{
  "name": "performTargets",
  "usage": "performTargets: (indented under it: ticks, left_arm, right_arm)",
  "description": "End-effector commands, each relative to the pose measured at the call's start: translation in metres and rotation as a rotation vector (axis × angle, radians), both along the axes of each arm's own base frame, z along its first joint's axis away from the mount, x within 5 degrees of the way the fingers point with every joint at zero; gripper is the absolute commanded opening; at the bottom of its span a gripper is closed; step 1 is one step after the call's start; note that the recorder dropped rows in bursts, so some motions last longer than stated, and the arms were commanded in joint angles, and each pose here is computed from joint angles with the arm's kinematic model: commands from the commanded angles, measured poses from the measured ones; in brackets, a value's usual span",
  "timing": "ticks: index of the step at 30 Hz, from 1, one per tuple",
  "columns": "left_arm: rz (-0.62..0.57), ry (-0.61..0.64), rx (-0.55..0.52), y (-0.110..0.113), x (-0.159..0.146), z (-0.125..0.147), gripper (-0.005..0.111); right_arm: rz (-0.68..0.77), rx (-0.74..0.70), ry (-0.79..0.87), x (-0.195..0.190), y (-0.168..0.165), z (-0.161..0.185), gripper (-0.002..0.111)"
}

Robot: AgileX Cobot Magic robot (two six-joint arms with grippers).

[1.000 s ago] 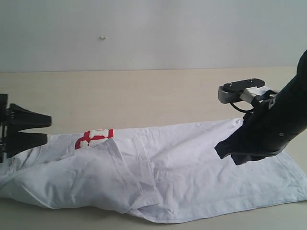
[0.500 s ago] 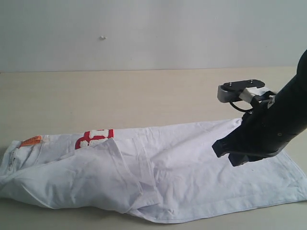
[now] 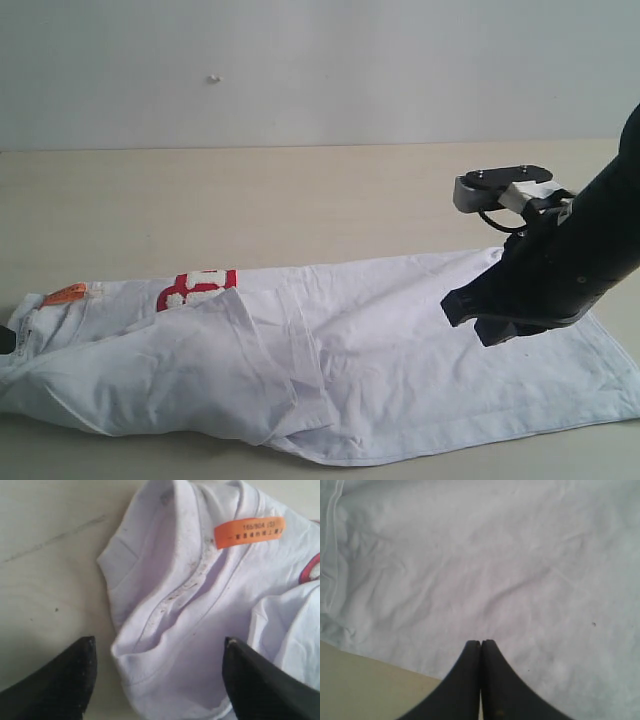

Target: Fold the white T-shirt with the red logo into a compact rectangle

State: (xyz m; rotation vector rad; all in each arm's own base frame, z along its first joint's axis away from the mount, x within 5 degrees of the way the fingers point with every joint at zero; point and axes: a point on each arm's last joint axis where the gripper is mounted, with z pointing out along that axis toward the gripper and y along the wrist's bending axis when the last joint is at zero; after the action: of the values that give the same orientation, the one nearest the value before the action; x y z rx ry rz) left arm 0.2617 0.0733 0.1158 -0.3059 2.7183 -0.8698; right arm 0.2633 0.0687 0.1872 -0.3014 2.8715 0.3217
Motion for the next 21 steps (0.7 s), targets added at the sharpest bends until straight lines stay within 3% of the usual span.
performTargets:
  ticks: [1, 10, 16, 18, 21]
  left_arm:
    - [-0.032, 0.0, 0.01, -0.001, 0.0, -0.001, 0.069]
    - [-0.067, 0.081, -0.133, -0.013, 0.0, -0.025, 0.069]
    - [-0.185, 0.081, -0.204, -0.039, 0.003, -0.032, 0.067]
    - [-0.23, 0.085, -0.197, -0.047, 0.003, -0.033, 0.058]
    - [-0.243, 0.084, -0.196, -0.054, 0.004, -0.033, 0.027]
  right_arm:
    - [-0.001, 0.001, -0.008, -0.001, -0.001, 0.001, 0.0]
    - [-0.001, 0.001, -0.008, -0.001, -0.001, 0.001, 0.0]
    - [-0.001, 0.001, -0.008, -0.001, -0.001, 0.001, 0.0]
    - [0.001, 0.001, -0.009, -0.001, -0.001, 0.001, 0.0]
    - [0.001, 0.001, -0.009, -0.001, -0.001, 0.001, 0.0]
